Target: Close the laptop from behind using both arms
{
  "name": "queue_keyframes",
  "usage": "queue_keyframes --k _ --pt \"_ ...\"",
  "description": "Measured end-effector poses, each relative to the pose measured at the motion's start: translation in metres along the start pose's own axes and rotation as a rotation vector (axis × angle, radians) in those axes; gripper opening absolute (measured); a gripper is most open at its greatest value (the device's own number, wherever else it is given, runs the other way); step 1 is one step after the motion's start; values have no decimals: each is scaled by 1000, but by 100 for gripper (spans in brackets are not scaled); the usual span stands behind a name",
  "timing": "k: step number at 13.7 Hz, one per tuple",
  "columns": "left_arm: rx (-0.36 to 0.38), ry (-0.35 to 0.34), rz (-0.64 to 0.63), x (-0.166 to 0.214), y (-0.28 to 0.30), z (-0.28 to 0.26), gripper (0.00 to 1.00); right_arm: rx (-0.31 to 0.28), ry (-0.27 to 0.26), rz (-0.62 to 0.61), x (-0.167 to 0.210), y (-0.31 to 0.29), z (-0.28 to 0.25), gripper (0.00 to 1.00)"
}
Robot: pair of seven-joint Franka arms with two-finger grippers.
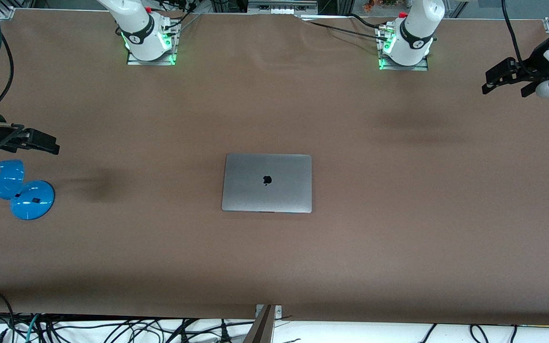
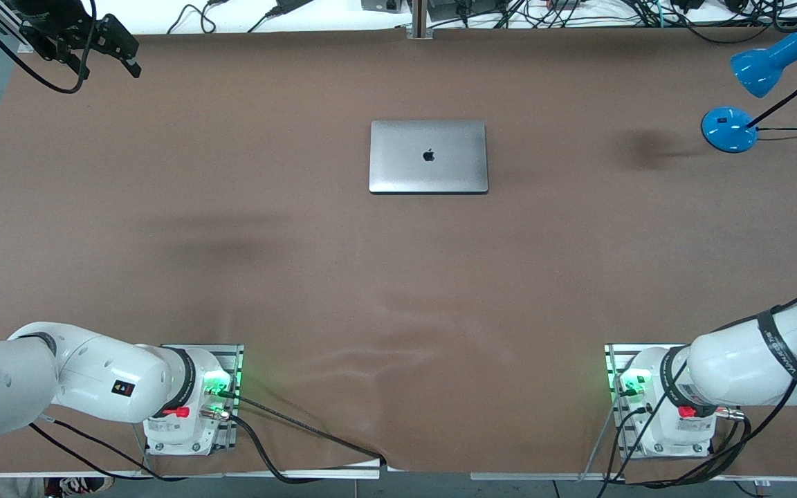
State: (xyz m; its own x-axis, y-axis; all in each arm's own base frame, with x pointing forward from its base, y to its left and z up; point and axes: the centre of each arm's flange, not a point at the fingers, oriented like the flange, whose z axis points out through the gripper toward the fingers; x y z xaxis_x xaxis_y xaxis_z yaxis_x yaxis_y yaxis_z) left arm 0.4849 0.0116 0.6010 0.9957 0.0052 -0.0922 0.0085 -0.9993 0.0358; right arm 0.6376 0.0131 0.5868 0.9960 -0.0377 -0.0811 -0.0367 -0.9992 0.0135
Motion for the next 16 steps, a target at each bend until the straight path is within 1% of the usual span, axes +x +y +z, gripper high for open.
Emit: queue_keyframes --k 2,5,8,11,16 --pt "45 -17 -19 -3 3 -2 100 -1 0 1 0 1 0 100" --pt "66 -16 -28 1 12 -19 100 -1 0 1 0 1 0 100" --pt "91 -14 -37 15 30 -23 100 -2 0 4 0 2 -1 100" --pt "104 -20 -56 31 41 -19 100 -2 0 5 0 3 -1 100" --pt "103 -24 -55 35 44 -19 100 -6 -6 11 -1 7 0 100"
